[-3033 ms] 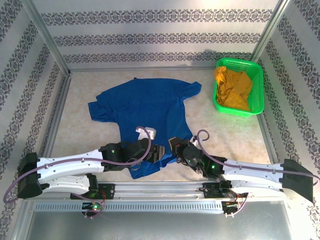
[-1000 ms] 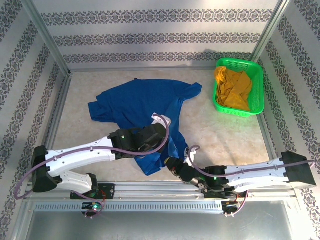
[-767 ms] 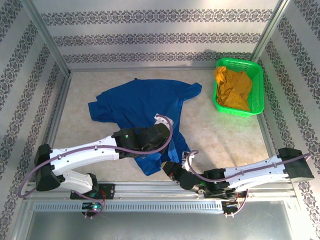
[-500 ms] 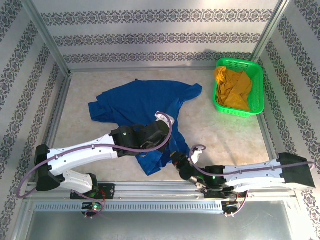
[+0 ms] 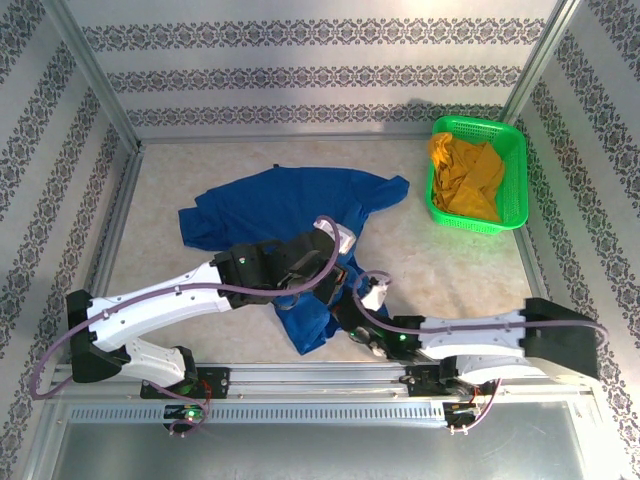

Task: Fold the inside-out t-shirt

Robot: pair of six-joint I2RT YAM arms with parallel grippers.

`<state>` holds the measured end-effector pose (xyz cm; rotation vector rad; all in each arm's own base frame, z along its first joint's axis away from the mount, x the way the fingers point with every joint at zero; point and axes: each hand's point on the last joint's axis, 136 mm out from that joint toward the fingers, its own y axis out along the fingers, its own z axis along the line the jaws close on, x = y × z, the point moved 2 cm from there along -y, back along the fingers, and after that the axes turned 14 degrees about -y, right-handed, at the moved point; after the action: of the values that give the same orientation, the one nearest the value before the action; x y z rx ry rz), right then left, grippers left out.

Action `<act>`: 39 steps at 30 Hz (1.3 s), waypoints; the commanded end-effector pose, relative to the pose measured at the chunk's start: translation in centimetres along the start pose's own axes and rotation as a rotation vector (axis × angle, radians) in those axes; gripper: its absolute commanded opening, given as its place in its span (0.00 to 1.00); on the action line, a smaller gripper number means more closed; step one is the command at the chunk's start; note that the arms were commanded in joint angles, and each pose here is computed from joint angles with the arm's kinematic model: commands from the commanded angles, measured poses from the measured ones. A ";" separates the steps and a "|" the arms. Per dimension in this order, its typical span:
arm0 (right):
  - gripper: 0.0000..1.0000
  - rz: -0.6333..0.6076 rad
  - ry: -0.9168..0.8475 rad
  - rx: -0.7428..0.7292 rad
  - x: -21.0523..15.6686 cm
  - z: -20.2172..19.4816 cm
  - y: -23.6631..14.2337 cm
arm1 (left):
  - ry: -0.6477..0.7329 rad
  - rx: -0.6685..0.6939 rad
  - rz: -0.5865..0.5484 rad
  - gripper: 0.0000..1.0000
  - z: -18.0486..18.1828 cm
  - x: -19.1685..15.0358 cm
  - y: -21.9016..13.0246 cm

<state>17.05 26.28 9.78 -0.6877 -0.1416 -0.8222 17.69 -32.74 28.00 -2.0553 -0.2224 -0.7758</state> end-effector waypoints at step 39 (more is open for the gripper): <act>0.26 0.003 -0.118 -0.117 2.9 0.2 14.0 | -0.033 -0.604 0.101 0.00 -8.6 5.4 -5.1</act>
<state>28.97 31.87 6.16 -0.7218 -0.2056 -0.8332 16.35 -36.30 34.43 -2.4776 0.0970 -0.7606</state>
